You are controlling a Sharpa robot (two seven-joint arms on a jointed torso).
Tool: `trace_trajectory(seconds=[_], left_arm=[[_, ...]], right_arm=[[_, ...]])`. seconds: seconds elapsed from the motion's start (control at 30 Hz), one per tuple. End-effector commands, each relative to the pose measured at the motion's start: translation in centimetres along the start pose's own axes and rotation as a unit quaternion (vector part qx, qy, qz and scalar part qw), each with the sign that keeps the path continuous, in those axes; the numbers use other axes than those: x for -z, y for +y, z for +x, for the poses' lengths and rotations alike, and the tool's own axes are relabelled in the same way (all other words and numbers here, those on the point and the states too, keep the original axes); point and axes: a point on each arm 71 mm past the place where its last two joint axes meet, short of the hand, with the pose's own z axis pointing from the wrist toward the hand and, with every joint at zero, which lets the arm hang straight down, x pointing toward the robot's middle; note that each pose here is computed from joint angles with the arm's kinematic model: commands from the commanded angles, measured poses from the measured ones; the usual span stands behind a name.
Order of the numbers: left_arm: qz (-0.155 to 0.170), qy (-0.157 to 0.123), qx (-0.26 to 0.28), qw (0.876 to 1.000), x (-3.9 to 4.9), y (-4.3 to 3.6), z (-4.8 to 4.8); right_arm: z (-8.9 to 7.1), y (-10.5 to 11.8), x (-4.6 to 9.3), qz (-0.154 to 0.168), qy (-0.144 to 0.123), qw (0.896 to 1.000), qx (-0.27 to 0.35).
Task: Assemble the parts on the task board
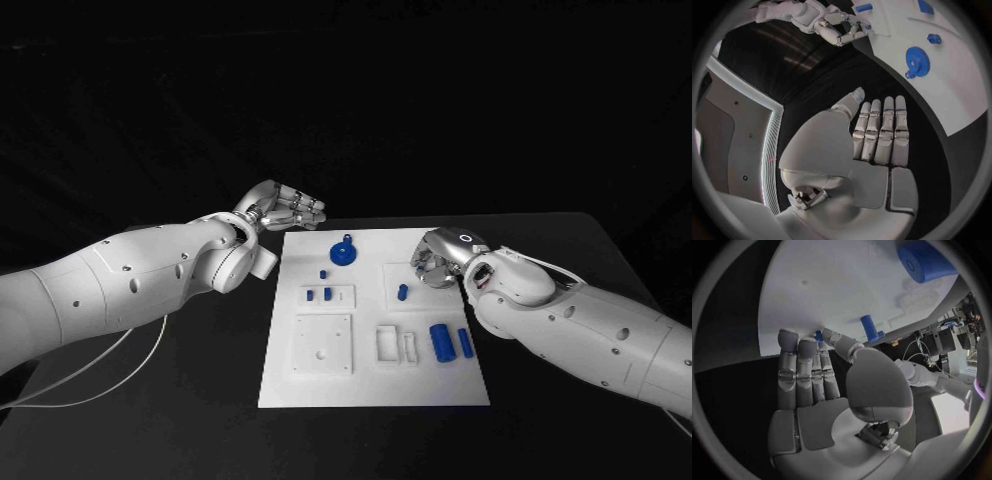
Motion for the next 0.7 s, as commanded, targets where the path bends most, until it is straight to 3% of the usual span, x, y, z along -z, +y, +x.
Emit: trace_trajectory(seconds=[0.03,0.7], left_arm=[[-0.001,0.0,0.004,1.0,-0.02,-0.07,0.05],[-0.01,-0.001,0.006,1.0,0.09,0.15,-0.19]], right_arm=[[0.53,-0.09,0.23,0.003,0.009,1.0,0.014],[-0.01,0.0,0.52,0.009,-0.016,0.999,0.041]])
